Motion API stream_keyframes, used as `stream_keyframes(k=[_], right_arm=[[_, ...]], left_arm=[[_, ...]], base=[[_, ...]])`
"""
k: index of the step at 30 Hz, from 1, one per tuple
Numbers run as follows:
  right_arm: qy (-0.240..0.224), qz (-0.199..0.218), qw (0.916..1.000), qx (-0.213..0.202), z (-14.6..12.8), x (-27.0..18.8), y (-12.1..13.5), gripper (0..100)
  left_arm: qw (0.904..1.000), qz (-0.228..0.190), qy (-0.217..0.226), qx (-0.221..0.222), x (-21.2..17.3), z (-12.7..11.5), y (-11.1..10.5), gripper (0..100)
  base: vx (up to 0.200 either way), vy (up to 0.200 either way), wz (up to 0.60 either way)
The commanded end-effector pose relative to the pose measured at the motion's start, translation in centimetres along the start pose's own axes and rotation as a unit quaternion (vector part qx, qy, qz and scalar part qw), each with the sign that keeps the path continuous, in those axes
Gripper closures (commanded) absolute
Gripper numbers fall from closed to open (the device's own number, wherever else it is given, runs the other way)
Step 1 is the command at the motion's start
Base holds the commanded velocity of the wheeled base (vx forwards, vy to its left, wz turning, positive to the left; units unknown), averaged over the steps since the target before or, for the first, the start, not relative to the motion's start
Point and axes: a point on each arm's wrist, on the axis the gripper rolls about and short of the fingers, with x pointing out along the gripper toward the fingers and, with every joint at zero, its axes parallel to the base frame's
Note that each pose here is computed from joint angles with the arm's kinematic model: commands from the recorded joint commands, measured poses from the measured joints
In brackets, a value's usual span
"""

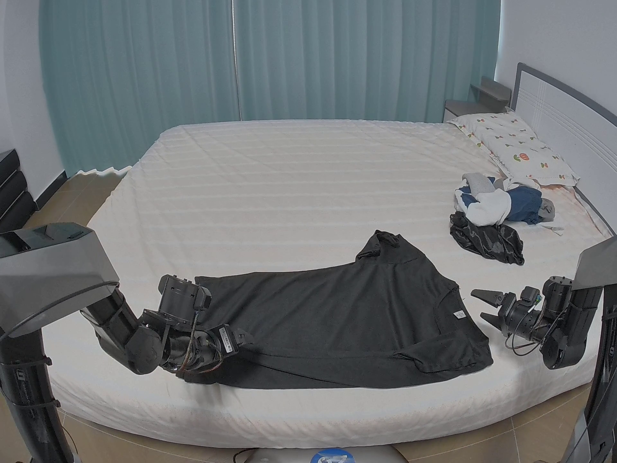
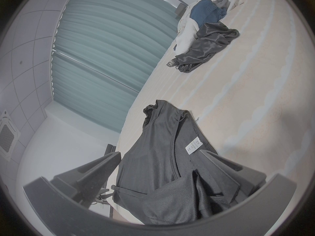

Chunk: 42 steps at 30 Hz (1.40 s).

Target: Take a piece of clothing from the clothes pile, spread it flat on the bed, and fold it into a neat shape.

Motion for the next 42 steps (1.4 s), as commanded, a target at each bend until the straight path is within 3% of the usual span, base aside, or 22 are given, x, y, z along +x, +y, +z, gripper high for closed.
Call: stream_keyframes(k=[1, 6, 8, 12, 23, 26, 28, 31, 32, 36, 42], right_arm=[[-0.001, 0.002, 1.0000, -0.003, -0.1, 0.1, -0.1, 0], [0.000, 0.001, 1.0000, -0.002, -0.1, 0.1, -0.2, 0], [0.000, 0.002, 1.0000, -0.002, -0.1, 0.2, -0.2, 0], [0.000, 0.002, 1.0000, -0.003, -0.1, 0.2, -0.2, 0], [0.002, 0.000, 1.0000, -0.007, -0.2, 0.1, -0.2, 0], [0.004, 0.001, 1.0000, -0.008, -0.4, 0.1, 0.0, 0], [0.008, 0.004, 0.9999, -0.009, -0.5, 0.2, 0.3, 0], [0.009, 0.004, 0.9999, -0.009, -0.6, 0.3, 0.3, 0], [0.009, 0.004, 0.9999, -0.009, -0.6, 0.3, 0.3, 0], [0.011, 0.003, 0.9999, -0.008, -0.7, 0.3, 0.2, 0], [0.014, 0.005, 0.9998, -0.009, -0.9, 0.5, 0.4, 0]], left_arm=[[0.9999, 0.013, -0.010, 0.000, 2.1, 0.7, -0.4, 0], [0.9988, 0.031, -0.038, -0.005, 3.9, 1.7, -0.3, 0], [0.9964, 0.038, -0.069, -0.031, 4.3, 2.9, -0.1, 0], [0.9898, 0.020, -0.113, -0.084, 4.4, 4.7, 0.2, 0], [0.9746, 0.001, -0.181, -0.132, 3.4, 7.2, 3.3, 0], [0.9745, 0.001, -0.176, -0.138, 3.0, 7.4, 4.1, 0], [0.9797, -0.036, -0.148, -0.131, 1.8, 7.7, 4.7, 0], [0.9834, -0.058, -0.125, -0.117, 1.0, 7.6, 5.3, 0], [0.9877, -0.067, -0.108, -0.092, 0.9, 7.2, 5.8, 0], [0.9941, -0.065, -0.080, -0.034, 1.0, 6.2, 6.9, 0], [0.9952, -0.063, -0.074, -0.013, 1.2, 6.0, 7.3, 0]], base=[[0.000, 0.000, 0.00], [0.000, 0.000, 0.00], [0.000, 0.000, 0.00], [0.000, 0.000, 0.00], [0.000, 0.000, 0.00], [0.000, 0.000, 0.00], [0.000, 0.000, 0.00], [0.000, 0.000, 0.00], [0.000, 0.000, 0.00], [0.000, 0.000, 0.00], [0.000, 0.000, 0.00]])
